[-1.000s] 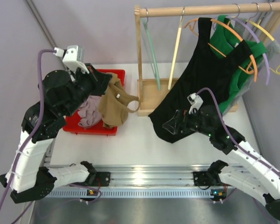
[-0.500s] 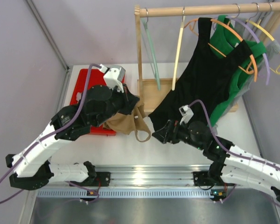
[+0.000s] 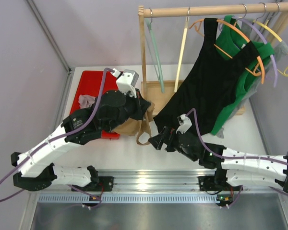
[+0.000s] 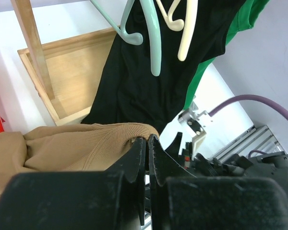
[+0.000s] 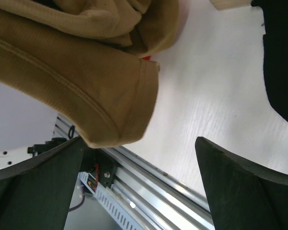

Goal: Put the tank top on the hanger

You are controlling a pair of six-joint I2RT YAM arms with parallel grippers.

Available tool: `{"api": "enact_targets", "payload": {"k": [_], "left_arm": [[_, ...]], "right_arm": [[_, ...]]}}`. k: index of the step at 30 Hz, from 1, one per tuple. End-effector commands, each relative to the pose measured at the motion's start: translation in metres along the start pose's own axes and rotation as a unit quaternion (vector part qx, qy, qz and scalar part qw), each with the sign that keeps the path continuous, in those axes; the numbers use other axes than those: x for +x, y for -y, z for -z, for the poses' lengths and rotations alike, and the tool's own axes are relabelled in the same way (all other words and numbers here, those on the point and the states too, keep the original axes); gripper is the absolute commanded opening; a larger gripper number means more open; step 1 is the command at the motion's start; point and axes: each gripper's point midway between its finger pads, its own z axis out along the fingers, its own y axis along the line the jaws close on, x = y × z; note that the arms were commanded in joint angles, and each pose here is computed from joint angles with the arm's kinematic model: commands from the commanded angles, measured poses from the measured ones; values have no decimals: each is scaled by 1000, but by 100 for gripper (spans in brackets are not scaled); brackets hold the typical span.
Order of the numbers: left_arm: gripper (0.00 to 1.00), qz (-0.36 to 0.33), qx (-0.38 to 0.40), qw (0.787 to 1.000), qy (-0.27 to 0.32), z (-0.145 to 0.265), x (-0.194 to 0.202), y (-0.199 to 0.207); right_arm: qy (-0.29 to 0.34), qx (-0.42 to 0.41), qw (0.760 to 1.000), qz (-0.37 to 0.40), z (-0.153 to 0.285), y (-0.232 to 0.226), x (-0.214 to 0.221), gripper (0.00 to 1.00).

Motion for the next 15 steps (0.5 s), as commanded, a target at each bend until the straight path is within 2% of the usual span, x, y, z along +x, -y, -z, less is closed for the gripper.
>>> {"api": "enact_targets", "payload": {"k": [1, 7, 10, 15], "left_arm": [[0, 22, 13, 999, 43, 3, -23, 9], [0, 21, 13, 999, 36, -2, -19, 11], [0, 21, 20, 999, 35, -3, -21, 17], [0, 18, 29, 999, 36, -2, -24, 24]], "right_arm": [[75, -37, 996, -43, 13, -26, -26, 100], [88, -47, 994, -43, 20, -33, -23, 100], [74, -23, 996, -39, 13, -31, -15, 100], [90, 22, 995, -33, 3, -16, -16, 96]]}}
